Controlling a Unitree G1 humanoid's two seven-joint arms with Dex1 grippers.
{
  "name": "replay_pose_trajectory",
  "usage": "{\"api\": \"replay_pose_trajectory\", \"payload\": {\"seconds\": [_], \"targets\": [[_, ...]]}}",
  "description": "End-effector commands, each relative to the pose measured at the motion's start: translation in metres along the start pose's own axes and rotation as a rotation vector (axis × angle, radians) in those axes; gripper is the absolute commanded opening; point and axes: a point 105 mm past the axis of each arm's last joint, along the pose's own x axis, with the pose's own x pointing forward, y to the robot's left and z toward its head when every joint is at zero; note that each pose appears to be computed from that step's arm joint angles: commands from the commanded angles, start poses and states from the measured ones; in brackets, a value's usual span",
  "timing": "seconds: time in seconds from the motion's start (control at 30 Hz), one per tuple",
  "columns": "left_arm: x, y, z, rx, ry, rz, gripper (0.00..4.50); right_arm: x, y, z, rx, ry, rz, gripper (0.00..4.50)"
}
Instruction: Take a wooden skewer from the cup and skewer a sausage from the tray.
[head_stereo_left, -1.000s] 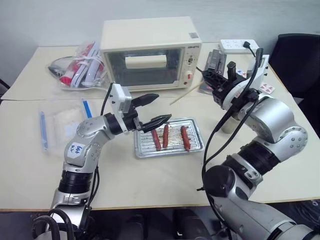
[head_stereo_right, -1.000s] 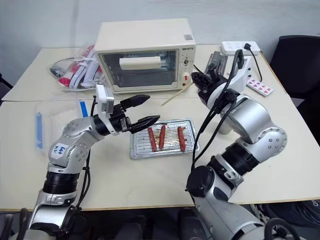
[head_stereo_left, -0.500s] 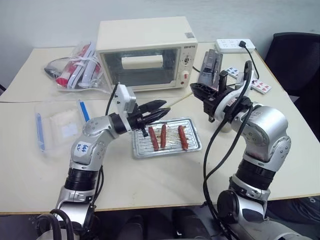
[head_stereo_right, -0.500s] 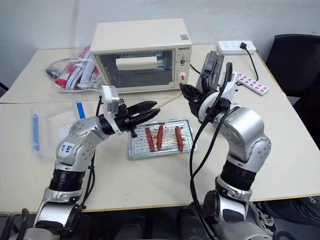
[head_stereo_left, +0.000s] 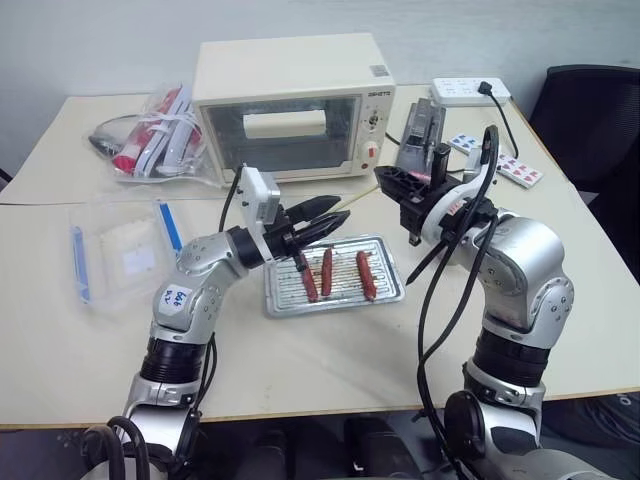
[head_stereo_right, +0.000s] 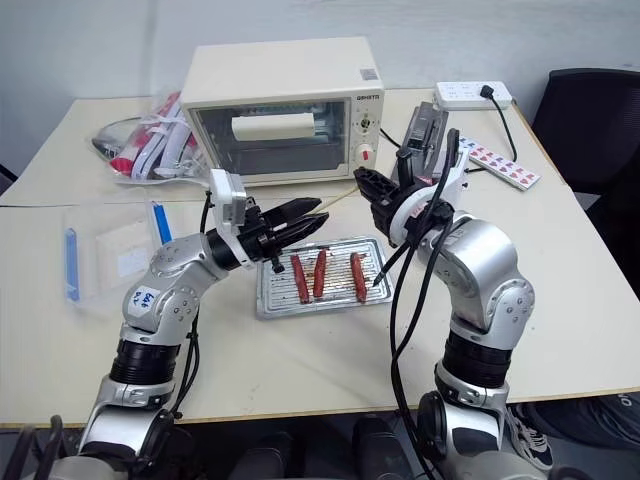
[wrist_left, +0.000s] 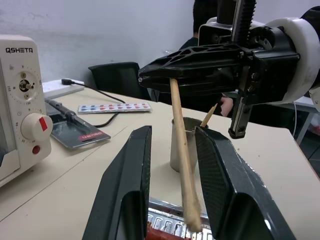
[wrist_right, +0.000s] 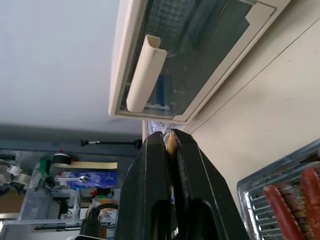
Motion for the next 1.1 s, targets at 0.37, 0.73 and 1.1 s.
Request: {"api": "replay_pose_trajectory", "payload": {"seconds": [0.37, 0.73, 1.1], "targets": [[-0.001, -0.002, 0.012, 0.028, -0.042, 0.025, 0.04, -0.006, 0.019, -0.001, -0.013, -0.019, 0.059, 0.00], [0.002, 0.001, 0.014, 0.043, -0.034, 0.039, 0.00, -0.011, 0.019, 0.000, -0.043, -0.029, 0.070, 0.95], [-0.034, 0.007, 0.017, 0.081, 0.088, 0.025, 0.00, -0.029, -0.034, 0.023, -0.828, 0.037, -0.245, 1.93]]}}
